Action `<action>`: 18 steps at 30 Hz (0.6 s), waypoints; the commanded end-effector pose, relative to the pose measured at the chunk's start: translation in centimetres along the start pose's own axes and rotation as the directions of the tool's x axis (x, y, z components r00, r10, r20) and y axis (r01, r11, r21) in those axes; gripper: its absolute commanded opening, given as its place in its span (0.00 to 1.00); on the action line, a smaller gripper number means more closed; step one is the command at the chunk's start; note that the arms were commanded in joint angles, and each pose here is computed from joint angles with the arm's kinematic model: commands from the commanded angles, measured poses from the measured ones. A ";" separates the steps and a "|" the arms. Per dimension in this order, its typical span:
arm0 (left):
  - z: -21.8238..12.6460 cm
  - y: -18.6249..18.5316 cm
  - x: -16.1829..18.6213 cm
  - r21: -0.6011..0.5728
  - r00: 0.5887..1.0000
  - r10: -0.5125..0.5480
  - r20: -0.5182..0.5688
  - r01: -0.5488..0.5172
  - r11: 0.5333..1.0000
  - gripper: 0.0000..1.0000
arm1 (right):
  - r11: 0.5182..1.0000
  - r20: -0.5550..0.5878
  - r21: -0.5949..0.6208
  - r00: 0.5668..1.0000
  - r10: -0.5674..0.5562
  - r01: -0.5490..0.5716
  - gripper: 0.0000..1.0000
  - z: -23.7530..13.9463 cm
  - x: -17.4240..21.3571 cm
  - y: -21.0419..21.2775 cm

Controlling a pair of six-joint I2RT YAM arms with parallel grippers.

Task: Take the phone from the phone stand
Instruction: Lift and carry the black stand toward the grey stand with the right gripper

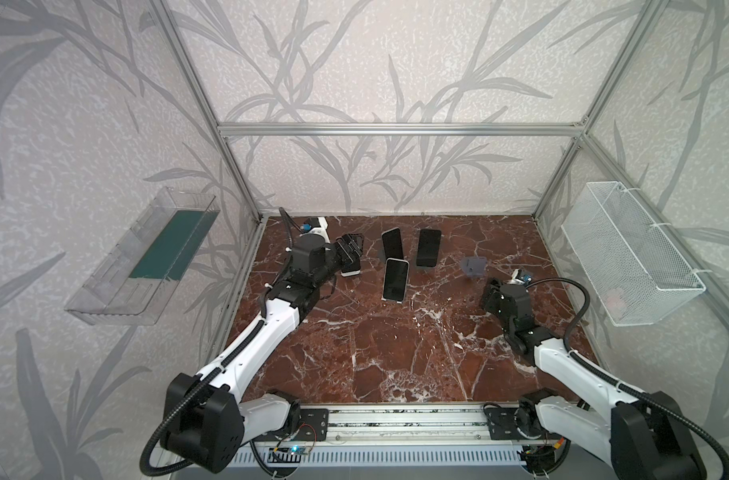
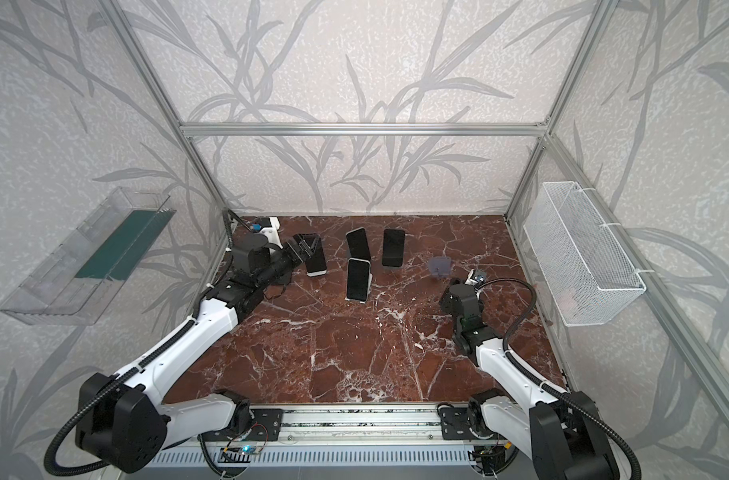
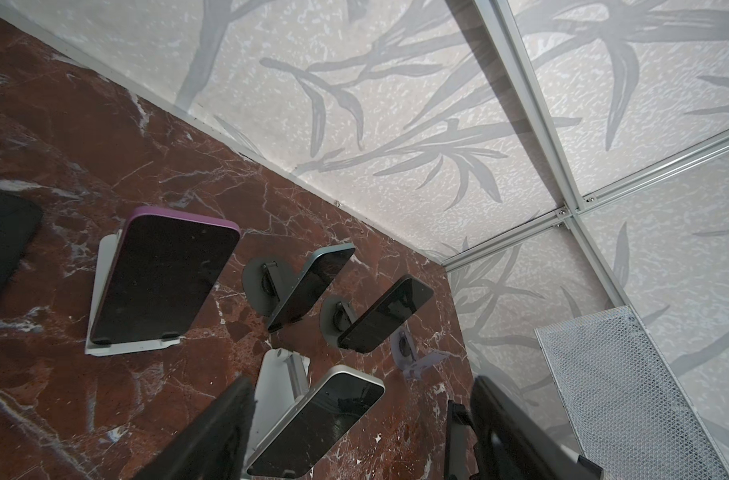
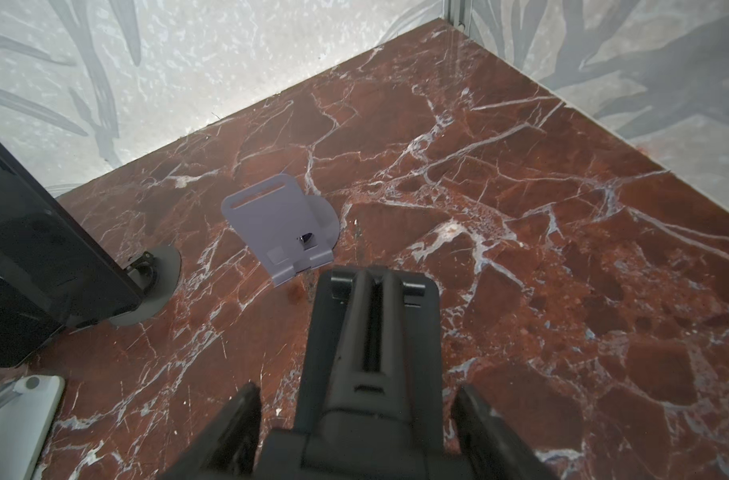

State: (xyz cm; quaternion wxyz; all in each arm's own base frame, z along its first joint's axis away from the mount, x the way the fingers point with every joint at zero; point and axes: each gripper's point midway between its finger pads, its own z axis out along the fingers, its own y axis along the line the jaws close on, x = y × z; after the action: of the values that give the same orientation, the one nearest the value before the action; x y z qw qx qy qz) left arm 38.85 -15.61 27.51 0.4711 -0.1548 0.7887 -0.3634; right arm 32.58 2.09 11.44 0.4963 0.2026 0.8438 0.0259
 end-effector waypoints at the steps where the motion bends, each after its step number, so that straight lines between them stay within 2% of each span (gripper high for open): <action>1: 0.3 -1.5 -0.5 0.032 1.000 0.020 -0.003 -0.020 0.999 0.82 | 0.999 -0.037 -0.045 0.999 -0.023 0.022 0.57 0.7 0.6 0.8; 8: 0.3 -2.3 0.2 0.042 0.999 0.048 -0.025 -0.047 0.998 0.82 | 0.998 -0.101 -0.041 0.994 -0.045 0.041 0.58 2.9 1.6 1.4; 12: 0.6 -2.1 0.6 0.033 0.998 0.059 -0.032 -0.058 0.998 0.82 | 0.998 -0.152 -0.025 0.987 -0.053 0.050 0.64 3.1 2.3 1.1; 16: 1.1 -1.9 1.1 0.030 0.997 0.064 -0.048 -0.063 0.998 0.82 | 0.998 -0.163 -0.033 0.985 -0.057 0.052 0.80 2.4 2.2 1.1; 18: 1.3 -1.9 1.4 0.032 0.996 0.064 -0.059 -0.062 0.998 0.82 | 0.998 -0.162 -0.048 0.985 -0.054 0.047 0.84 1.9 1.7 1.4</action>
State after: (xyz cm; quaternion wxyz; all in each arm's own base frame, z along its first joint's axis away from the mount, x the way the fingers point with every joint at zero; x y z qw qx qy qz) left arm 38.70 -17.83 26.89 0.4556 -0.1219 0.8030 -0.3644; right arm 33.54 3.39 7.48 0.4199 0.1717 0.8904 0.0370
